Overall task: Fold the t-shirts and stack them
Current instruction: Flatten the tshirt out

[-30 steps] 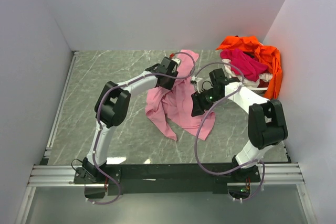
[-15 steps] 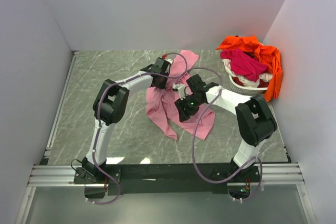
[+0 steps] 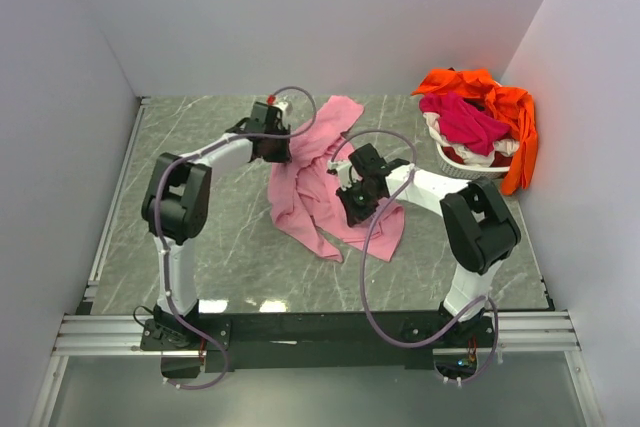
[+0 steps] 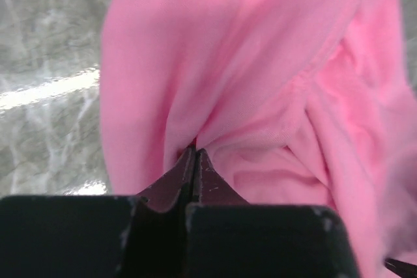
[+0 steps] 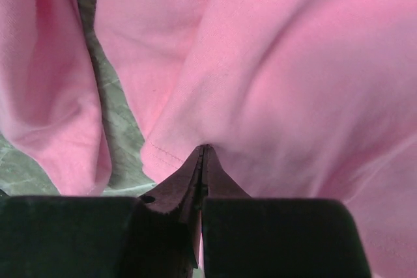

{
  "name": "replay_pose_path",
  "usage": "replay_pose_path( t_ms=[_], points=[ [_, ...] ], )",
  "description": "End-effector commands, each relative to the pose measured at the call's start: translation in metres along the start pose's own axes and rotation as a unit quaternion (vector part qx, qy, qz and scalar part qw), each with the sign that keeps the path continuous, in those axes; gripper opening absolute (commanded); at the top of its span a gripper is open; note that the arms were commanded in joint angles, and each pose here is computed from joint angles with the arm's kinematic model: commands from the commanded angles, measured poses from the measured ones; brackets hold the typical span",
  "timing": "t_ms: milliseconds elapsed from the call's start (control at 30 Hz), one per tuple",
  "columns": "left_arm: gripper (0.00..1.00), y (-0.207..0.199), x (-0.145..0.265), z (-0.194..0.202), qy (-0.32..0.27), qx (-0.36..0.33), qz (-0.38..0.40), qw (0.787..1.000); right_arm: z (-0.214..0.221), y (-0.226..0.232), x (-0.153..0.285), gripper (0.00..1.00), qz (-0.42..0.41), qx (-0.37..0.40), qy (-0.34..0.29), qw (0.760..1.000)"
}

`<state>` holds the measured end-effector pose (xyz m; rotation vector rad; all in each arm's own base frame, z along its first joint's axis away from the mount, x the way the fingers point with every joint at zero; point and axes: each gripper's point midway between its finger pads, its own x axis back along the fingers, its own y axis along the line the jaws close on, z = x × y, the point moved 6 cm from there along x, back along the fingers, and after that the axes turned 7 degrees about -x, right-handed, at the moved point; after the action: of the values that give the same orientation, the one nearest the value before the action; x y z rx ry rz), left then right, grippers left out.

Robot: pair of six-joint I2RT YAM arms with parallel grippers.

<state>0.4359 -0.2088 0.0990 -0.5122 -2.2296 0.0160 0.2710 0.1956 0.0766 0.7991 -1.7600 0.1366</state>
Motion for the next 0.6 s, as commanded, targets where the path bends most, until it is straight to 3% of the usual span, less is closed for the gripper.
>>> replay_pose_path(
  t_ms=[0, 100, 200, 233, 367, 567],
  points=[
    [0.0, -0.008, 0.038, -0.037, -0.071, 0.038, 0.076, 0.994, -0.03, 0.005, 0.031, 0.0, 0.01, 0.019, -0.074, 0.997],
    [0.0, -0.01, 0.051, -0.044, -0.083, 0.059, 0.122, 0.987, -0.031, 0.009, 0.033, 0.0, -0.008, 0.028, -0.076, 0.997],
    [0.01, -0.012, 0.058, -0.044, -0.08, 0.082, 0.165, 0.98, -0.033, 0.017, 0.03, 0.24, -0.031, 0.037, -0.058, 0.997],
    [0.01, -0.011, 0.062, -0.045, -0.082, 0.093, 0.174, 0.977, -0.037, 0.019, 0.029, 0.37, -0.026, 0.042, -0.059, 0.997],
    [0.01, 0.005, 0.067, -0.04, -0.088, 0.132, 0.201, 0.967, -0.037, 0.019, 0.017, 0.5, -0.007, 0.044, -0.045, 0.998],
    [0.01, 0.037, 0.066, -0.035, -0.087, 0.197, 0.219, 0.952, -0.032, 0.016, 0.0, 0.51, 0.027, 0.046, -0.02, 0.998]
  ],
)
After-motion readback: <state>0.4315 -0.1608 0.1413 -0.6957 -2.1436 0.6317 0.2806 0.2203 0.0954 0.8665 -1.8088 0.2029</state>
